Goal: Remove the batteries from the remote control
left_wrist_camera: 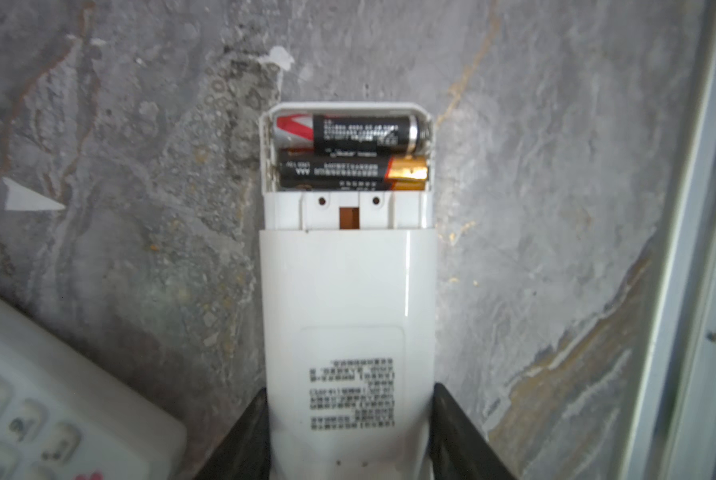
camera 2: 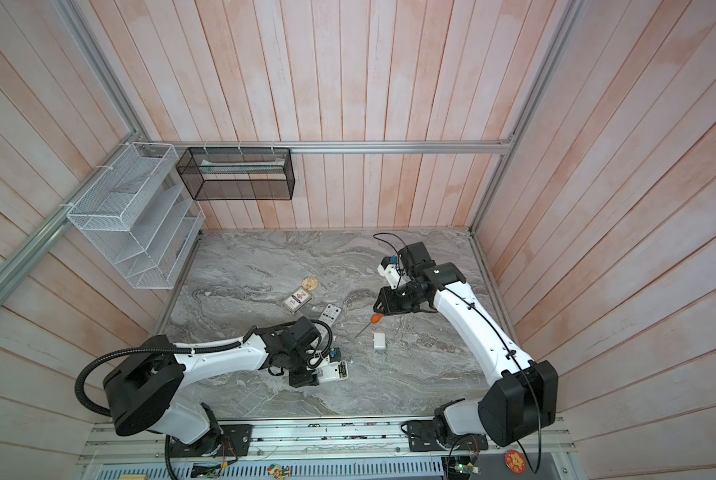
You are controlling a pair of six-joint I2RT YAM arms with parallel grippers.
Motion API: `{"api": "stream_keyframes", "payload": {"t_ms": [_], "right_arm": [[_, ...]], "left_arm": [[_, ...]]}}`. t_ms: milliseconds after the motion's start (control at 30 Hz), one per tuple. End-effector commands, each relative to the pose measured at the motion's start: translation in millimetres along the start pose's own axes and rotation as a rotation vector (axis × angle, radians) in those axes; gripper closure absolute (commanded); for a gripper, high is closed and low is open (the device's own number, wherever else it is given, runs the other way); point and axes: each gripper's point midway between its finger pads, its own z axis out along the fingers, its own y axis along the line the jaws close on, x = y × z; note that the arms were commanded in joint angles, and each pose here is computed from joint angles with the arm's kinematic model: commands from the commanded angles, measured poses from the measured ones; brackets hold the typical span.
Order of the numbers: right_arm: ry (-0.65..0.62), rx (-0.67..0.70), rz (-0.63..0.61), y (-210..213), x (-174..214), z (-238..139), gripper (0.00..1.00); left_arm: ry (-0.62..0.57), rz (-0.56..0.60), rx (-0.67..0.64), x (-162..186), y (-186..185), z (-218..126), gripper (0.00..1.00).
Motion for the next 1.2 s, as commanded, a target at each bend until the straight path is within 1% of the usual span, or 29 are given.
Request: {"api": "stream_keyframes", "payload": {"t_ms": [0,33,100,133,167,233,367,467,567,667,833,1167], "right_arm": [[-0.114,0.055,-0.243,4,-6,-14,1.0],[-0.148,0.054,-0.276,6,-10,-18,1.0],[-0.162,-0.096,-0.478,36,-3,-20,1.0],[-0.161,-0.12,-0.547,44,1,-18,1.0],[-0.166,-0.12,-0.591,46,2,-17,1.0],[-0.156,-0.17,-0.663,53,8,-15,1.0],[-0.14,-0.253,-0.757,69,18,-9,1.0],[-0.085,-0.239,-0.768,70,24,0,1.0],[-0.032,-0.222,-0.741,64,29,5,1.0],[-0.032,-0.219,-0.732,64,32,5,1.0],[-0.057,-0.23,-0.709,65,34,6,1.0],[-0.015,-0.265,-0.638,69,21,16,1.0]], "left_arm": [[0.02,0.103,0.057,22,-13,-3,0.8],[0.022,0.112,0.045,24,-11,-4,0.81],[0.027,0.119,0.044,28,-10,-4,0.81],[0.031,0.115,0.039,30,-8,-4,0.81],[0.031,0.112,0.038,32,-7,-5,0.82],[0.033,0.109,0.026,34,-4,-5,0.82],[0.026,0.093,0.01,35,0,-5,0.83],[0.03,0.079,0.006,37,0,-2,0.84],[0.015,0.057,0.007,36,0,-1,0.85],[0.008,0.051,0.018,36,-3,1,0.85],[0.001,0.05,-0.009,35,1,-2,0.84],[-0.037,0.037,-0.081,34,5,-12,0.84]]}}
